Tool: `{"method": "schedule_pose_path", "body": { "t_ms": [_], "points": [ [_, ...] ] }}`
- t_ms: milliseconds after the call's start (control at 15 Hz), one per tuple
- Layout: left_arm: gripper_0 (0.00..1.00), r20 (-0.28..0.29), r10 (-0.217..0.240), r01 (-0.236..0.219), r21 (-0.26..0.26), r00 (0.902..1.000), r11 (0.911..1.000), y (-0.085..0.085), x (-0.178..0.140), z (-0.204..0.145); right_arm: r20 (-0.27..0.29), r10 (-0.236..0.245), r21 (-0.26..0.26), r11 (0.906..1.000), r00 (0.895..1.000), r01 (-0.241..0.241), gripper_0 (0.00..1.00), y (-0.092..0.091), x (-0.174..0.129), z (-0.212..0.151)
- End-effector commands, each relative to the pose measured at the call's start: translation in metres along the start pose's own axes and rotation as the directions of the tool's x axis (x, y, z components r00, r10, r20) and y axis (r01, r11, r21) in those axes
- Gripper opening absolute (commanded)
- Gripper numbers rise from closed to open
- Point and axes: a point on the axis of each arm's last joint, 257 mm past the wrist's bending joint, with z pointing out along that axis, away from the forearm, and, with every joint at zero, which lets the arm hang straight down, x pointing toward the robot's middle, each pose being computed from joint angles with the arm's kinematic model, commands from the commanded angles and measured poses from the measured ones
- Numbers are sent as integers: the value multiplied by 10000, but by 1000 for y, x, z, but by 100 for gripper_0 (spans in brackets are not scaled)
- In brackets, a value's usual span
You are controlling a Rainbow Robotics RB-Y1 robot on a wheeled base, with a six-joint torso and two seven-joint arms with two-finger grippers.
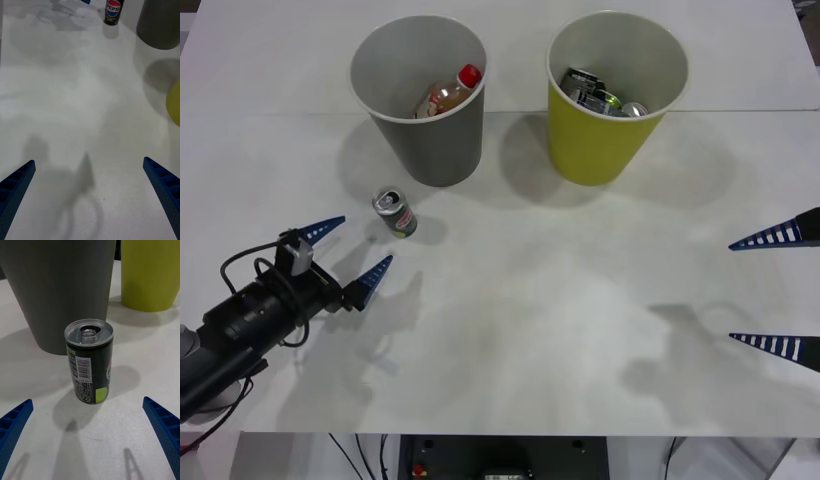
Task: Put the can into the green bin and the plastic bottle into the gray bin
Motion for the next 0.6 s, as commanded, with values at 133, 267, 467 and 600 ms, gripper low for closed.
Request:
{"method": "schedule_pose_path", "body": {
  "t_ms": [133, 267, 467, 600],
  "points": [
    [100, 32, 29, -29, -10, 10000, 10000, 6, 1, 14, -1, 1, 0, 10000, 10000, -1, 100, 0, 0, 0],
    [100, 82, 59, -59, -14, 9999, 10000, 9, -1, 20, -1, 1, 0, 10000, 10000, -1, 100, 0, 0, 0],
    [100, 216, -101, 102, -37, 9997, 9999, 6, -4, 29, -1, 1, 0, 10000, 10000, -1, 100, 0, 0, 0],
    [100, 265, -66, 66, -22, 9996, 10000, 4, -8, 36, -1, 1, 0, 10000, 10000, -1, 100, 0, 0, 0]
  ]
}}
